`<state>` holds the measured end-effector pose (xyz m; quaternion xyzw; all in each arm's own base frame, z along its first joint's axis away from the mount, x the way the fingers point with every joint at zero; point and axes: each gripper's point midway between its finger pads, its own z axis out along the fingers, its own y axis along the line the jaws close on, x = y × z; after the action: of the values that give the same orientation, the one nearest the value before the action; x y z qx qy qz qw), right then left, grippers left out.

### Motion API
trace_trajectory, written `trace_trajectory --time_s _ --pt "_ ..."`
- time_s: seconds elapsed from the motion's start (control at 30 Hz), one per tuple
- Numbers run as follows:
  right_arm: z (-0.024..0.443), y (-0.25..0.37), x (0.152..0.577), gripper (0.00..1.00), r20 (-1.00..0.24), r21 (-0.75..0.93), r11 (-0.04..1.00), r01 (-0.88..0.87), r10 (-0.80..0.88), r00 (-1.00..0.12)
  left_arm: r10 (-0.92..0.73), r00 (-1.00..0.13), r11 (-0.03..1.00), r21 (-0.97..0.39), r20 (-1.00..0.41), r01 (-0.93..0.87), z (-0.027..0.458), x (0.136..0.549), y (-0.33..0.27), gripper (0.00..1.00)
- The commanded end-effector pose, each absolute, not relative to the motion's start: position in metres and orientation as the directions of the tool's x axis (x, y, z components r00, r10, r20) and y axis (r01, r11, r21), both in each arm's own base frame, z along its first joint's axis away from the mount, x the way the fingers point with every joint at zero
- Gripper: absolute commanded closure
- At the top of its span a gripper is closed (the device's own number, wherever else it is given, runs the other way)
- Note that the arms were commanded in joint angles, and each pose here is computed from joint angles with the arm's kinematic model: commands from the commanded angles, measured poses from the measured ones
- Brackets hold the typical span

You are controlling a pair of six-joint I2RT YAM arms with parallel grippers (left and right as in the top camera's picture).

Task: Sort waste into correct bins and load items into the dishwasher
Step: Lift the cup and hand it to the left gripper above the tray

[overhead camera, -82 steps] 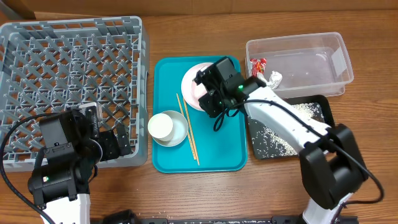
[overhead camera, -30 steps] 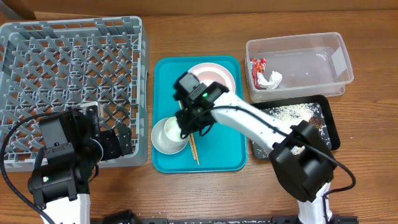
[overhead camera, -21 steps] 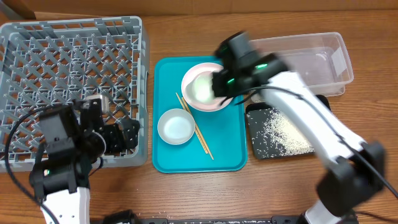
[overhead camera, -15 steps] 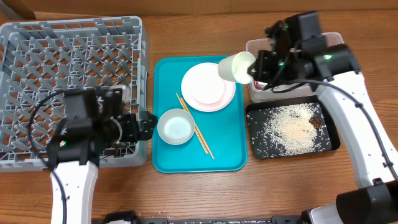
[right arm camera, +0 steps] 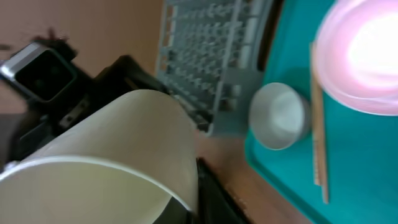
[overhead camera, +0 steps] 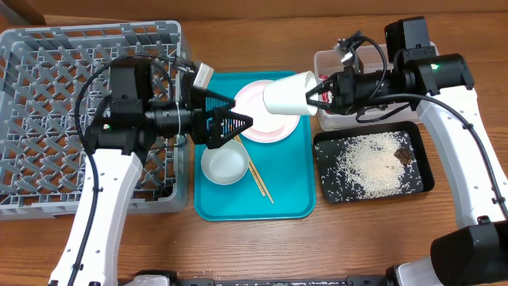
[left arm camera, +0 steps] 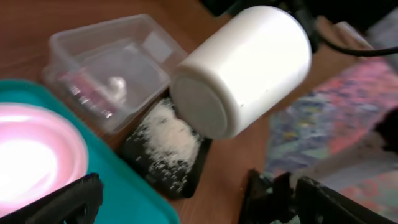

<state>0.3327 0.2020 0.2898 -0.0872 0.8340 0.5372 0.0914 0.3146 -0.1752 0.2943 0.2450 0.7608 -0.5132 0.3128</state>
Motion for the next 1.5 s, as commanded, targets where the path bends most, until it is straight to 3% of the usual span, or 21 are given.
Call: trace_trajectory --time_s 0.0,0.23,0.37,0.9,1.03,1.13,1.3,1.37,1.47 --pt "0.314 0.212 0.32 0.96 -0.264 0.93 0.241 -0.278 -0.089 -0.96 0.048 -0.614 0.097 -0.608 -0.788 0.788 0.33 0.294 -0.189 0.0" --pt "0.328 0.22 0.312 0.96 -0.275 0.945 0.15 -0.29 -0.116 -0.955 0.075 -0.528 0.054 -0.525 -0.846 0.849 0.34 0.293 -0.214 0.0" --pt "0.335 0.227 0.305 0.96 -0.28 0.95 0.1 -0.295 -0.142 -0.95 0.076 -0.528 0.139 -0.515 -0.846 0.846 0.337 0.306 -0.226 0.0" --pt "0.333 0.242 0.295 0.96 -0.294 0.944 0.098 -0.316 -0.188 -0.937 0.022 -0.499 0.088 -0.496 -0.866 0.864 0.366 0.309 -0.233 0.02" --pt "0.334 0.243 0.296 0.96 -0.298 0.943 0.097 -0.32 -0.188 -0.936 0.022 -0.499 0.088 -0.496 -0.866 0.864 0.366 0.309 -0.233 0.13" --pt "0.333 0.243 0.296 0.96 -0.298 0.942 0.098 -0.32 -0.188 -0.936 0.022 -0.499 0.088 -0.496 -0.866 0.864 0.366 0.309 -0.233 0.3" --pt "0.331 0.242 0.297 0.96 -0.299 0.94 0.114 -0.322 -0.185 -0.936 0.022 -0.499 0.088 -0.495 -0.866 0.864 0.366 0.309 -0.233 0.39" --pt "0.331 0.242 0.297 0.96 -0.299 0.94 0.115 -0.322 -0.185 -0.936 0.022 -0.5 0.088 -0.497 -0.866 0.863 0.366 0.309 -0.233 0.5" --pt "0.331 0.242 0.297 0.94 -0.299 0.939 0.115 -0.323 -0.185 -0.936 0.023 -0.501 0.09 -0.497 -0.865 0.863 0.366 0.309 -0.233 0.54"
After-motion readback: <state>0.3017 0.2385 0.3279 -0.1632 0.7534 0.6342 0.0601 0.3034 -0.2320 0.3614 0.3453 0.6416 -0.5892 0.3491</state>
